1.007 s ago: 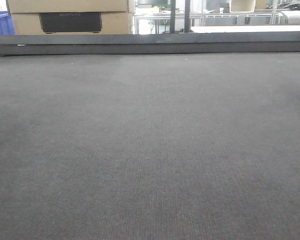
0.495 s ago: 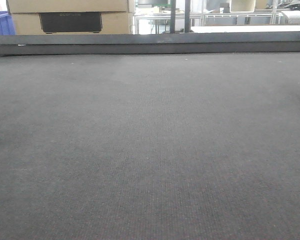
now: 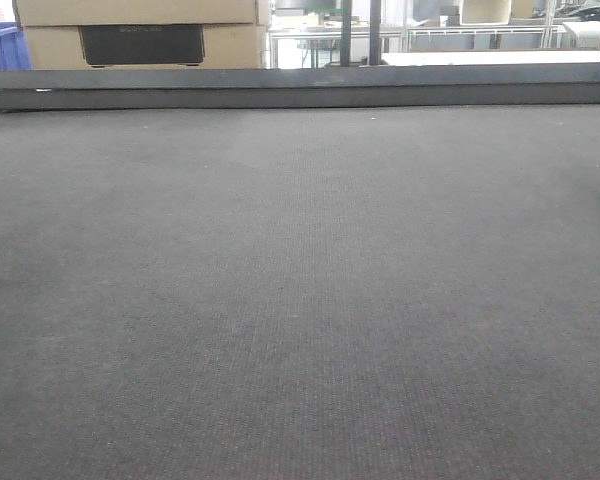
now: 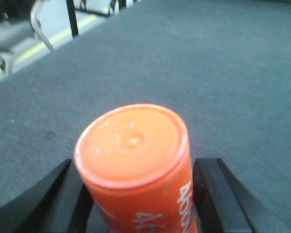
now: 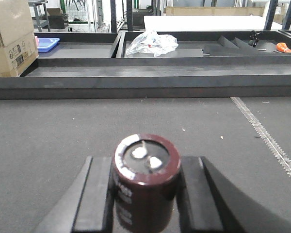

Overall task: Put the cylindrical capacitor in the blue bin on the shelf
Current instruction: 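Hold both cylinders raised and pull the arms back from the table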

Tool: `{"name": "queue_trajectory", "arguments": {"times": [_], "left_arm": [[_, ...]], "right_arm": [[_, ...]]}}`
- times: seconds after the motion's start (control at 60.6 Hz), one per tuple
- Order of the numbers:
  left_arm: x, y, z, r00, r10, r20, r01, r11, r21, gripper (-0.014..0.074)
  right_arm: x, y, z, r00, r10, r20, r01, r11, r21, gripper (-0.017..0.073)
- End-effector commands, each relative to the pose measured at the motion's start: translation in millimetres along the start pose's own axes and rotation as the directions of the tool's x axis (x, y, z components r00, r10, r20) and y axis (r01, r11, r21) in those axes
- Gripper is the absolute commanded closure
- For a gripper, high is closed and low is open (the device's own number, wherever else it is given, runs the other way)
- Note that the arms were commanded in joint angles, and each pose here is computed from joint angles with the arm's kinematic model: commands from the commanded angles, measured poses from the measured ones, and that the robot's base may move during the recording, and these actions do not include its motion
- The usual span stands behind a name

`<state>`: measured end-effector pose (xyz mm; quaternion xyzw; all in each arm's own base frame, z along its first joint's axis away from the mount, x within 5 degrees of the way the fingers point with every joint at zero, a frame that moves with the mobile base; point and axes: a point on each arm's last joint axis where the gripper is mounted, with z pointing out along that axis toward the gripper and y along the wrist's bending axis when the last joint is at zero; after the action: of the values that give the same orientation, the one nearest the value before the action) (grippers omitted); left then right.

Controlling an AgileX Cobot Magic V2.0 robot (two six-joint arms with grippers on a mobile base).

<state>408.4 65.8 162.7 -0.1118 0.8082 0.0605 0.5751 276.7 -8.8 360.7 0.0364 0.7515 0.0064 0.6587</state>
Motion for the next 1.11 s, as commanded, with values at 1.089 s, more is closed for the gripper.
{"name": "queue_trajectory", "arguments": {"times": [1.089], "left_arm": [[-152.0,-59.3,-304.5,0.993,0.12,-0.024,-0.094,0.875,0.475,0.0704]], "right_arm": [[26.5,23.0,-79.7,0.958,-0.109,-0.265,0.07,0.986,-0.154,0.0721]]}}
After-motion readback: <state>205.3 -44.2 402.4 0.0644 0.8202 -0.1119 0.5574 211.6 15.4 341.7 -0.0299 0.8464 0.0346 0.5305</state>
